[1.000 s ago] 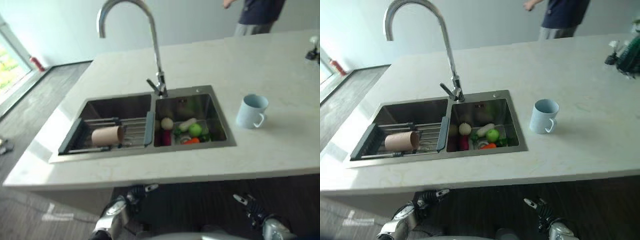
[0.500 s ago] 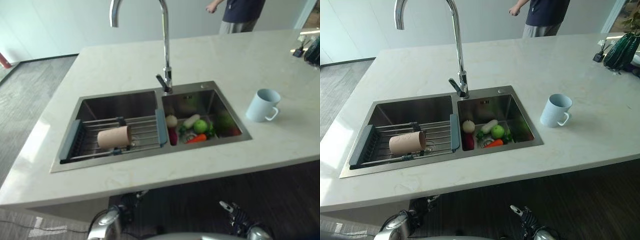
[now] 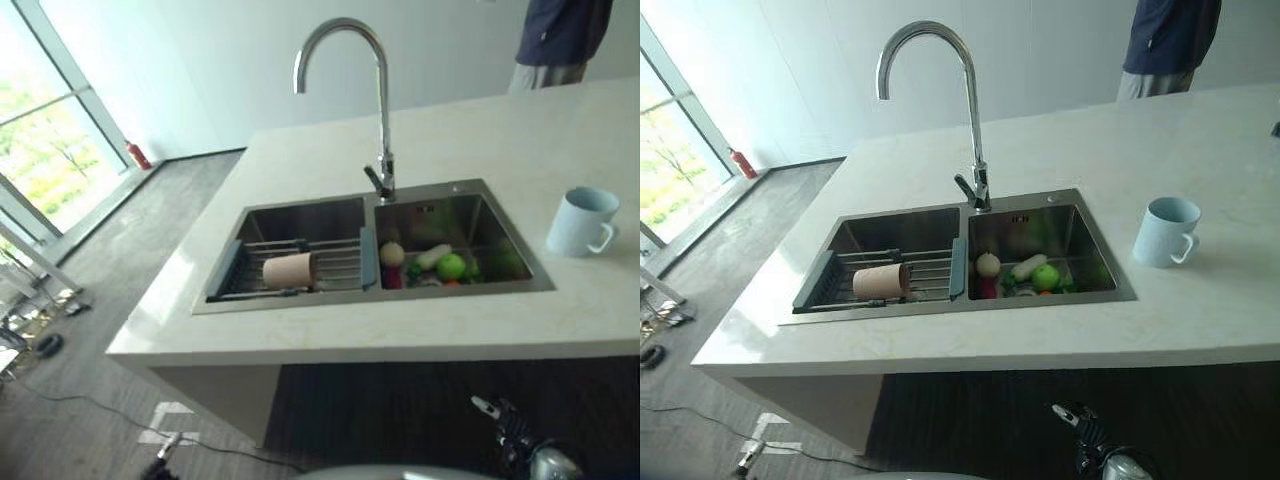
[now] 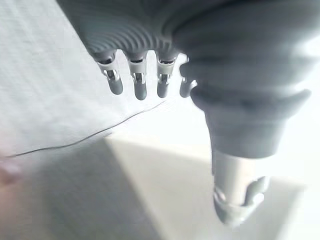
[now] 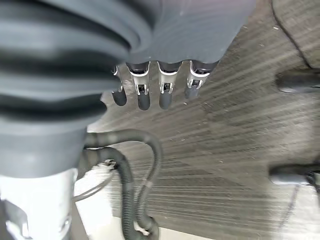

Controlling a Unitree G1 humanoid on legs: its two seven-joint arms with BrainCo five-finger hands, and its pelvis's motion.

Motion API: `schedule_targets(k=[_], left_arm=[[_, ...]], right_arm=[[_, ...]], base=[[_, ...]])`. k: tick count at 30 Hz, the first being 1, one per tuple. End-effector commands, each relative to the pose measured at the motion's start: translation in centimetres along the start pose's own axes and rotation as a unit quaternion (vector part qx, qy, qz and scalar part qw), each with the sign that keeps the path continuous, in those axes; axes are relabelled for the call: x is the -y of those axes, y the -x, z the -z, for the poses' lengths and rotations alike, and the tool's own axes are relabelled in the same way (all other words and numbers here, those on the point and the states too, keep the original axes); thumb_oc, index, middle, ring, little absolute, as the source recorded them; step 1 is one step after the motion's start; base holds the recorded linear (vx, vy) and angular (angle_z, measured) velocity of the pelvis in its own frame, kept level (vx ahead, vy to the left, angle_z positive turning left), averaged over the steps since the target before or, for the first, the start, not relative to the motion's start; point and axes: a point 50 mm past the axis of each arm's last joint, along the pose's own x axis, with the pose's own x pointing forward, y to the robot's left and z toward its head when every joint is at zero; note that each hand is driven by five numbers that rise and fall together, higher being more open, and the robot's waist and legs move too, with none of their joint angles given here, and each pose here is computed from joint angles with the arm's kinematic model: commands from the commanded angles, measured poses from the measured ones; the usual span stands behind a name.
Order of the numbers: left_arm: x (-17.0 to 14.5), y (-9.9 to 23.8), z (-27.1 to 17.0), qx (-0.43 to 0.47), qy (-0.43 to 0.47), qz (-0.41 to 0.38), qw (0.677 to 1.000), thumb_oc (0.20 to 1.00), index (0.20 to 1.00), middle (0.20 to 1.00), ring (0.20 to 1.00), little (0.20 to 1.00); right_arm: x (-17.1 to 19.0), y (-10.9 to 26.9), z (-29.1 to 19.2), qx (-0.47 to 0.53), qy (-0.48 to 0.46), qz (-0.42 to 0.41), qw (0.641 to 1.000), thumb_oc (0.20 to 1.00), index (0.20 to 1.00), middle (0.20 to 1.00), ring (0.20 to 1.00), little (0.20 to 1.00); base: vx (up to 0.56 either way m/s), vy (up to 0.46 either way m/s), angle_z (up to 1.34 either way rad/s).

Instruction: Place the dishes in the dishwasher.

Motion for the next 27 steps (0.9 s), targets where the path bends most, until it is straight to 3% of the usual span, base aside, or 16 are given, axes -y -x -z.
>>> schedule_targets(k=[1,2,5,7,8,11,18,19,27], left_arm=[[1.8,1.9,-10.8,0.237,0.006,-0.037,0.971,1.0,1.0,1.0,1.0,1.0],[3.0,5.6,-16.6,0.382,-0.004,-0.046,0.923,1.0,1.0,1.0,1.0,1.0],[4.4,10.2,-21.0,0.516,-0.012,-0.064,0.854,1.0,1.0,1.0,1.0,1.0],[6.0,14.8,-24.4,0.628,-0.023,-0.056,0.776,1.0,1.0,1.0,1.0,1.0],[6.1,15.0,-24.6,0.632,-0.023,-0.054,0.773,1.0,1.0,1.0,1.0,1.0],[8.6,19.1,-27.1,0.709,-0.068,-0.001,0.702,1.0,1.0,1.0,1.0,1.0],[14.6,20.2,-25.1,0.7,-0.204,0.155,0.667,1.0,1.0,1.0,1.0,1.0],[17.2,19.2,-23.2,0.664,-0.285,0.2,0.661,1.0,1.0,1.0,1.0,1.0],[22.5,20.7,-20.4,0.685,-0.346,0.236,0.597,1.0,1.0,1.0,1.0,1.0]], right_arm=[[-3.6,-1.0,-2.4,0.045,0.001,-0.036,0.998,1.0,1.0,1.0,1.0,1.0],[-4.3,-0.8,-1.5,0.043,-0.005,-0.041,0.998,1.0,1.0,1.0,1.0,1.0],[-5.1,-0.6,-0.9,0.042,-0.014,-0.045,0.998,1.0,1.0,1.0,1.0,1.0],[-5.5,-0.8,-0.6,0.033,-0.021,-0.049,0.998,1.0,1.0,1.0,1.0,1.0],[-5.5,-0.8,-0.6,0.033,-0.02,-0.05,0.998,1.0,1.0,1.0,1.0,1.0],[-5.7,-0.9,-0.3,0.02,-0.014,-0.056,0.998,1.0,1.0,1.0,1.0,1.0],[-4.7,-0.6,1.3,-0.005,-0.004,-0.054,0.999,1.0,1.0,1.0,1.0,1.0],[-4.2,-0.3,2.0,-0.015,-0.013,-0.053,0.998,1.0,1.0,1.0,1.0,1.0],[-4.4,-1.4,-1.6,0.047,-0.017,-0.054,0.997,1.0,1.0,1.0,1.0,1.0]], base=[[-0.01,-0.057,0.37],[0.02,-0.089,0.28],[0.03,-0.088,0.42],[0.05,-0.062,0.24],[0.05,-0.029,-0.04],[0.06,-0.009,-0.05],[0.09,0.028,-0.18],[0.12,0.079,-0.41],[-0.16,0.075,-0.26]])
